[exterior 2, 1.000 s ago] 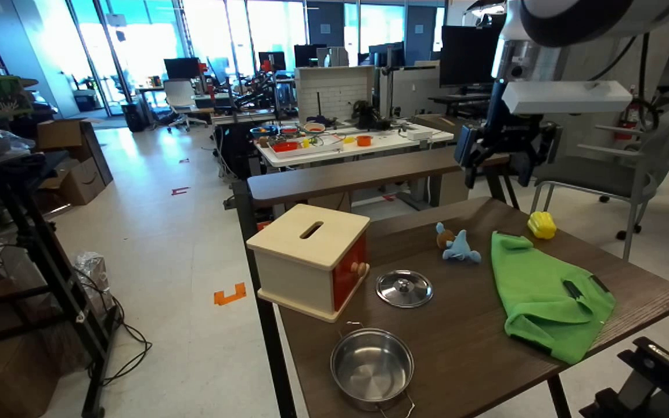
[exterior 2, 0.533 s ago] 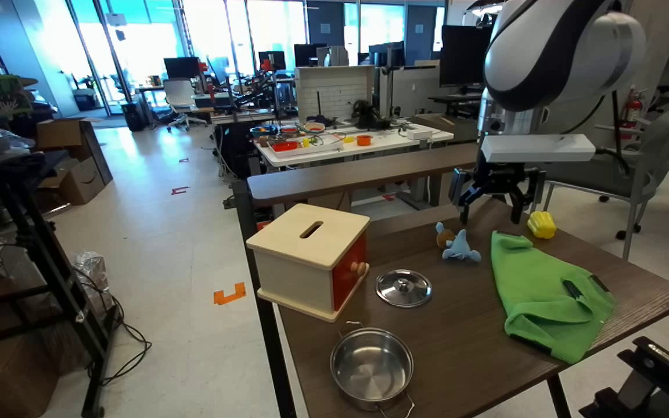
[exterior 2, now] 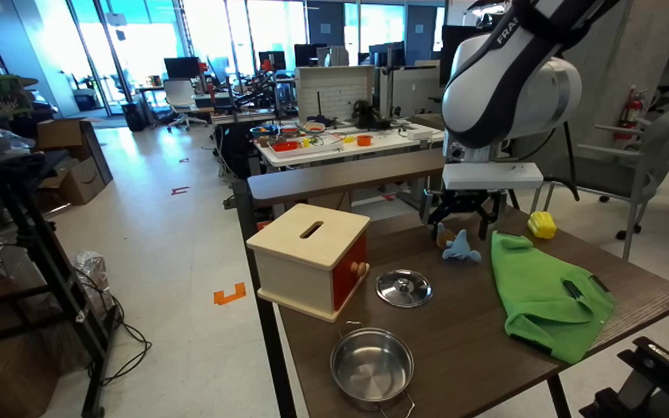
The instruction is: Pick up the pot and toy and move them towards the edge of the table.
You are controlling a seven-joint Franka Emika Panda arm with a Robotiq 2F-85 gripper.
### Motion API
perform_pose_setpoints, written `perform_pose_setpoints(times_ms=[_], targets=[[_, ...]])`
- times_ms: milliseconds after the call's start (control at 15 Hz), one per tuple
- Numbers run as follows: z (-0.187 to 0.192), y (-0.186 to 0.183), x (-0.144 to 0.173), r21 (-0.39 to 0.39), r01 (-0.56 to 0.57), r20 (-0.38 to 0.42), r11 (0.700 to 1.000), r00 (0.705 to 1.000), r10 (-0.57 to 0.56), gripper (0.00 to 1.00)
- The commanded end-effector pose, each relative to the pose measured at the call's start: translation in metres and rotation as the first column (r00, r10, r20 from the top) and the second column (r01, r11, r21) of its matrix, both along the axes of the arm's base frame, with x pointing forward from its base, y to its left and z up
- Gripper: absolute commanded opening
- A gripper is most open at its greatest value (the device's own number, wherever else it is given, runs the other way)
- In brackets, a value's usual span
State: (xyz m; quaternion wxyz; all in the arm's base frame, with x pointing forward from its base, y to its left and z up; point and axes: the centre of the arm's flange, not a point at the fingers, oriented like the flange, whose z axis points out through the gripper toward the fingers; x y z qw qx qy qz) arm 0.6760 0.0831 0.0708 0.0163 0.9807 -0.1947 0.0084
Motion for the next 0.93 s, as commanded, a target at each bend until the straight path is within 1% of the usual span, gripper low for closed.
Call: perform_pose_setpoints(times_ms=[0, 67, 133, 267, 600, 733, 800, 867], targets=[[-0.014, 0.008, 0.028, -0.004, 0.019, -0.006, 1.0, 1.0, -0.019, 0.72], [-0.014, 0.009, 0.029, -0.002, 0.019, -0.002, 1.0, 1.0, -0.019, 0.66], [-0.015, 0.009, 0.03, -0.002, 0.018, 0.003, 1.0, 1.0, -0.018, 0.56], [-0.014, 0.009, 0.032, -0.001, 0.015, 0.012, 1.0, 1.0, -0.015, 0.4], [-0.007, 0.009, 0.03, 0.007, 0.01, 0.017, 1.0, 1.0, -0.01, 0.04], [0.002, 0.015, 0.018, 0.025, -0.003, -0.017, 1.0, 1.0, 0.003, 0.0], [0.011, 0.02, 0.005, 0.035, -0.022, -0.038, 0.999, 0.999, 0.023, 0.03], [0.019, 0.027, -0.006, 0.031, -0.034, -0.056, 0.999, 0.998, 0.036, 0.01]])
